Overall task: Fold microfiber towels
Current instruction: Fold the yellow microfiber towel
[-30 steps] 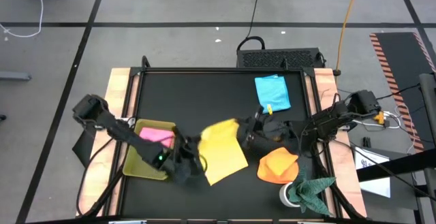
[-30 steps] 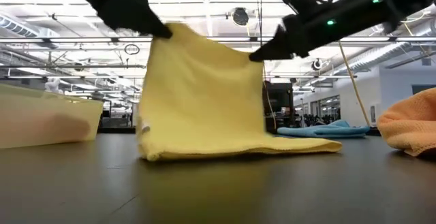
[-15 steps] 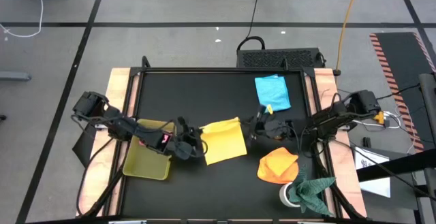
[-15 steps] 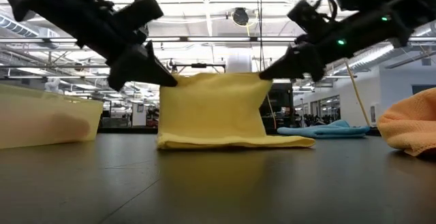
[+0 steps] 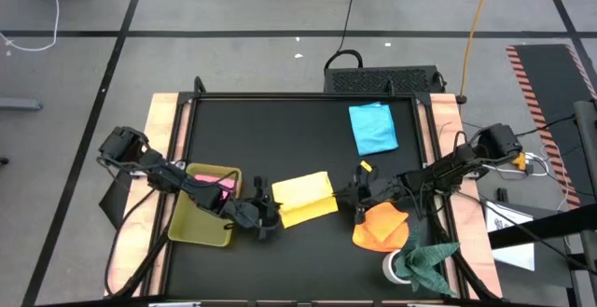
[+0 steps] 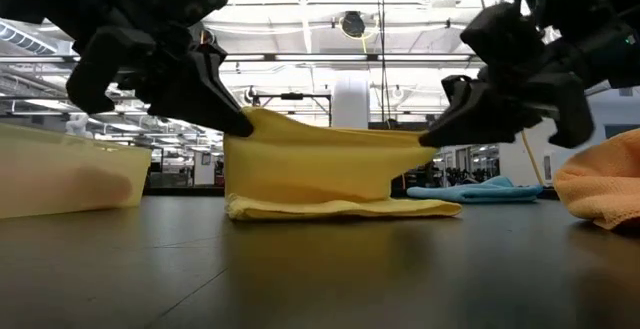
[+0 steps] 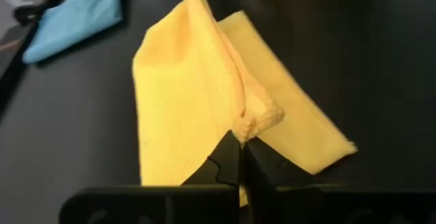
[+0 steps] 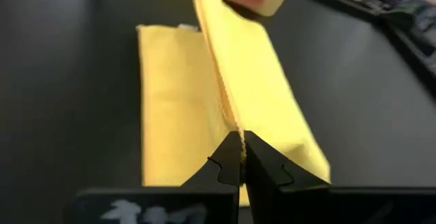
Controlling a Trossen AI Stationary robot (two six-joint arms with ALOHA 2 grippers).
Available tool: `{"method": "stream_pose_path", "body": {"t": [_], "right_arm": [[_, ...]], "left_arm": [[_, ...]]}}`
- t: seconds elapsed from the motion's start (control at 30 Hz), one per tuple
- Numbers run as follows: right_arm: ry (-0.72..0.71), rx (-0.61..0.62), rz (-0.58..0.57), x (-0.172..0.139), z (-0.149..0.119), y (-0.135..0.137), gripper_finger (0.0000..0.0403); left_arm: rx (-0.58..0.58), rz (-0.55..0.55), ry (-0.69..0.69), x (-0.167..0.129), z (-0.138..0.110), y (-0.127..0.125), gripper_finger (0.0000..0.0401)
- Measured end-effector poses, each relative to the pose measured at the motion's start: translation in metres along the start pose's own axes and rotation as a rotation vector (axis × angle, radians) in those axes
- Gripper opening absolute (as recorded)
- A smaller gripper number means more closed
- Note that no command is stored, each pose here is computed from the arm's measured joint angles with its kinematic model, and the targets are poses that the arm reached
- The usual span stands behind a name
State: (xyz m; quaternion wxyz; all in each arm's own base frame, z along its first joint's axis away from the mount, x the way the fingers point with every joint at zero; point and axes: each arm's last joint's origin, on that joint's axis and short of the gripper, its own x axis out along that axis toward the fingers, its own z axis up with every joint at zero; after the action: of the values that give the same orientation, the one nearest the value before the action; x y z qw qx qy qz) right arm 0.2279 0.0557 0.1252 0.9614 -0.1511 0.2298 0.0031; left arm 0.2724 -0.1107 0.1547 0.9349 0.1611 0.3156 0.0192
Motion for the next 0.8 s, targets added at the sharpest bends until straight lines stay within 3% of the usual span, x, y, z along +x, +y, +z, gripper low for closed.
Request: {"method": "stream_pose_path", "body": {"t": [0.2, 0.57, 0.67, 0.8], "right_arm": [[0.024, -0.009, 0.041, -0.002, -0.009, 0.002, 0.0001], [0.005, -0.006, 0.107, -0.003, -0.007, 0.003, 0.0024], [-0.002, -0.004, 0.105, -0.002, -0.007, 0.003, 0.0023], [-0.012, -0.002, 0.102, -0.002, -0.006, 0.003, 0.0022]], "left_arm": [[-0.023, -0.074, 0.018, 0.001, -0.003, -0.004, 0.003], [-0.081, -0.134, -0.017, 0.001, 0.001, -0.005, 0.0007], [-0.044, -0.173, -0.08, 0.0, 0.007, -0.006, 0.004], [-0.041, -0.214, -0.189, 0.0, 0.018, -0.005, 0.0117]]}}
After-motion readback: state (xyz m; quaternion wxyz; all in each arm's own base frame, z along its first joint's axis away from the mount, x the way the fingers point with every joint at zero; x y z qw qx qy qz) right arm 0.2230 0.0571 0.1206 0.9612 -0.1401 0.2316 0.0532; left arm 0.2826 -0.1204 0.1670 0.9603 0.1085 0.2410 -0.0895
